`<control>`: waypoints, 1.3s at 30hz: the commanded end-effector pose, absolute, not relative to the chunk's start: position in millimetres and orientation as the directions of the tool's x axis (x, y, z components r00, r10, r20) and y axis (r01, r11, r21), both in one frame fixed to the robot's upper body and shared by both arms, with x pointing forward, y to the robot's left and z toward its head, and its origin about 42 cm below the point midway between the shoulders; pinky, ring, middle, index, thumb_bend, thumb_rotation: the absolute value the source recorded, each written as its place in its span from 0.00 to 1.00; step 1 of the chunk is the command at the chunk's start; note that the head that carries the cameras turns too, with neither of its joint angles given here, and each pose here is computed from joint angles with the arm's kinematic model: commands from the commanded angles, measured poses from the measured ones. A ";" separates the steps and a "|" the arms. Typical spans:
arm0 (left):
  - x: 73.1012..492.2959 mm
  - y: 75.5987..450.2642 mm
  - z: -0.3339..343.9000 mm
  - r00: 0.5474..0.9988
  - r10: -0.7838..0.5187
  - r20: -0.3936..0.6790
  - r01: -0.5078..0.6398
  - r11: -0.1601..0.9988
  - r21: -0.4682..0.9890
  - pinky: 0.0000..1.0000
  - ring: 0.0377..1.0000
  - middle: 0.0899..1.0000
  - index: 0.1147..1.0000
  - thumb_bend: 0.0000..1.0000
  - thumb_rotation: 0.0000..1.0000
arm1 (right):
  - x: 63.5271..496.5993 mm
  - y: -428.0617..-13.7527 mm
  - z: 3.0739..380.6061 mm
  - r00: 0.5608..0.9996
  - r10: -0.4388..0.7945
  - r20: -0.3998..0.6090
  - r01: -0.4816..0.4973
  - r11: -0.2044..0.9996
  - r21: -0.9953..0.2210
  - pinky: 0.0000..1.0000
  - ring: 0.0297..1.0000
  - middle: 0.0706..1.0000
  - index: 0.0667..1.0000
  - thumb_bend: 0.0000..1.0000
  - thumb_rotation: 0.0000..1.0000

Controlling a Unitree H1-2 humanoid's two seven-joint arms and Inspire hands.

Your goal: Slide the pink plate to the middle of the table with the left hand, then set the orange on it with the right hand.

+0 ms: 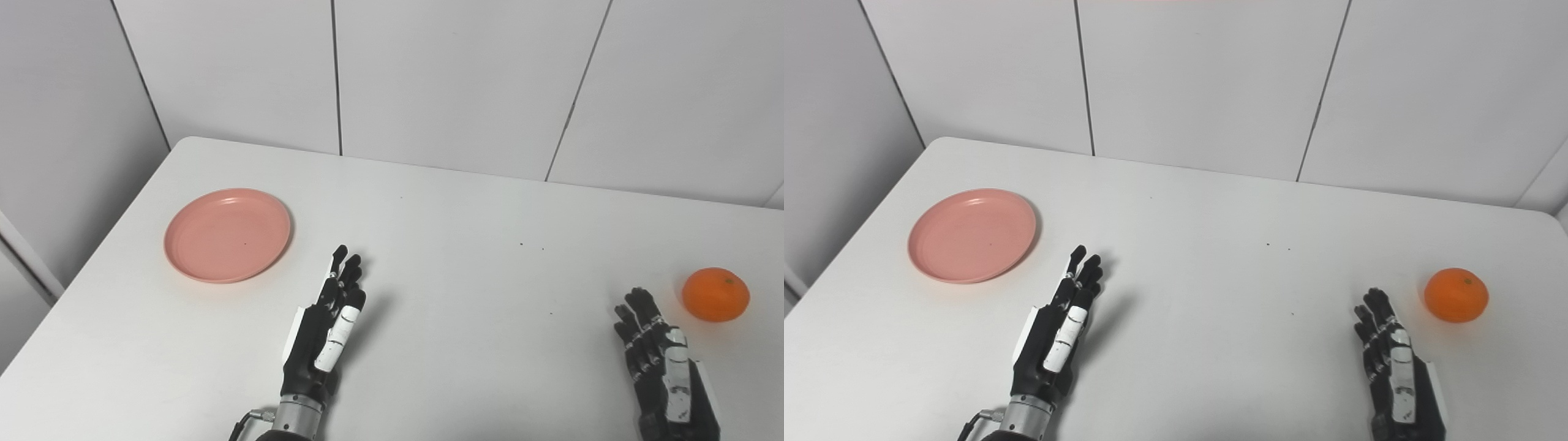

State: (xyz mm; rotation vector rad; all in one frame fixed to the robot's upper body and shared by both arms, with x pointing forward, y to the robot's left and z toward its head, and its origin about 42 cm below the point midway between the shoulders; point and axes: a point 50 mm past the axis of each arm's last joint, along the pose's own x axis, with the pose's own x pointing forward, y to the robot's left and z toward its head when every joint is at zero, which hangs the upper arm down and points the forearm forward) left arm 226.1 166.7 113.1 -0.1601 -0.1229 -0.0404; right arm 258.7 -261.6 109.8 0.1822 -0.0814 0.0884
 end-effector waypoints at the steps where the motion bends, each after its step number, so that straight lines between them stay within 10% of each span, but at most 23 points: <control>1: 180.7 163.5 71.9 0.999 0.010 -0.030 -0.015 0.984 -0.175 1.00 0.98 0.96 1.00 0.68 0.76 | 240.9 -274.7 76.4 0.999 0.050 -0.004 -0.048 0.982 0.184 1.00 0.96 0.96 0.92 0.81 0.95; 39: 184.5 176.8 74.4 1.000 0.002 0.009 0.000 0.985 -0.171 0.97 0.95 0.94 0.96 0.69 0.71 | 235.2 -260.9 64.5 0.996 0.086 -0.024 -0.080 0.974 0.210 1.00 0.96 0.97 0.94 0.80 0.97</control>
